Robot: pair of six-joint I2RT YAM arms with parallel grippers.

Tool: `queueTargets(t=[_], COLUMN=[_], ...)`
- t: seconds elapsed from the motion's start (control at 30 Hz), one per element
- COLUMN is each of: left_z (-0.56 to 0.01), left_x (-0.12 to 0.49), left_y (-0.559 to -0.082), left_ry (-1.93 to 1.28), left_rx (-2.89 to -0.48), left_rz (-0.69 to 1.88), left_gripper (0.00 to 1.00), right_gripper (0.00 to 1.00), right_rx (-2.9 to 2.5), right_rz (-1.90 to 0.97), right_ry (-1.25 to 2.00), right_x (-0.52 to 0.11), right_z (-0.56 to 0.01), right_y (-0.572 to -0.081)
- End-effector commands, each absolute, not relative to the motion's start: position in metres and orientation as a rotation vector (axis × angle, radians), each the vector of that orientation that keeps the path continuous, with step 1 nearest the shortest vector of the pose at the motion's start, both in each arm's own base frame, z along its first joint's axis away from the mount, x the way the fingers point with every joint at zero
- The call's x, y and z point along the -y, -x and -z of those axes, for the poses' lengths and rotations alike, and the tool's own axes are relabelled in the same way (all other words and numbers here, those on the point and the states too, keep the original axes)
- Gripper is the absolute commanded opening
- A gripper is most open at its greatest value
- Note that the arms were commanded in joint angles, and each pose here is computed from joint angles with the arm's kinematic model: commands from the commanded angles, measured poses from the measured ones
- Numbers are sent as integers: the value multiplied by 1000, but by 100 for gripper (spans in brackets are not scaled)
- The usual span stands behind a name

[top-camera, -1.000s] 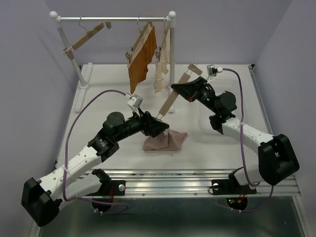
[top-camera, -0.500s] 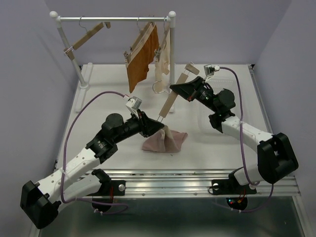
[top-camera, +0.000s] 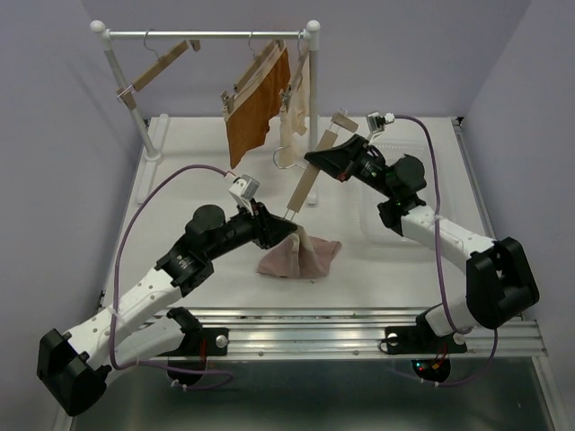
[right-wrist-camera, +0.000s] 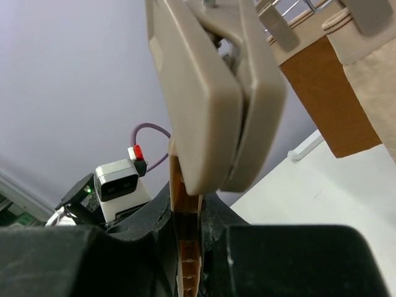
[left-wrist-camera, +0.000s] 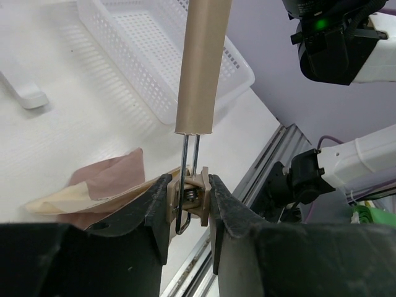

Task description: Remove the underwear clipped to the hanger

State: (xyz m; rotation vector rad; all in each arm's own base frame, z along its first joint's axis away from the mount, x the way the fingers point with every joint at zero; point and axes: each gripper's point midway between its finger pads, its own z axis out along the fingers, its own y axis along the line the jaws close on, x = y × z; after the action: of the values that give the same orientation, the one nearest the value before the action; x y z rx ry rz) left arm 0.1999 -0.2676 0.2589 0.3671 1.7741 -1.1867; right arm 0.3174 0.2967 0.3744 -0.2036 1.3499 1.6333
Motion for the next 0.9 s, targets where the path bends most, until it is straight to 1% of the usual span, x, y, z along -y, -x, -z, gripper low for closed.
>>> queueTargets(t=[0.0, 0.17, 0.33, 0.63, 0.77, 0.87], left_z=[-314, -314, -335, -352, -364, -362], left_x=[257, 247, 241, 219, 218, 218], left_y=[-211, -223, -226, -233, -233, -235], left_ry=[-391, -396, -415, -408, -402, -388], left_rx=[-1645, -1716, -1686, -1689, -1647, -1668], left_rz=[1080, 944, 891, 738, 742, 737], left_gripper=[0, 0, 0, 0, 0, 0], right_gripper=[1, 1, 1, 1, 1, 1], right_rx=[-1275, -1230, -1218, -1195, -1180, -1178], right_rz=[-1521, -1526, -1534, -1532, -1542, -1538], right_ry=[321, 379, 404, 436, 456, 458], right_x=[-296, -297, -300, -302, -302, -301], right_z=[-385, -387, -388, -391, -395, -395], right_y=[-326, -319, -320, -319, -314, -312])
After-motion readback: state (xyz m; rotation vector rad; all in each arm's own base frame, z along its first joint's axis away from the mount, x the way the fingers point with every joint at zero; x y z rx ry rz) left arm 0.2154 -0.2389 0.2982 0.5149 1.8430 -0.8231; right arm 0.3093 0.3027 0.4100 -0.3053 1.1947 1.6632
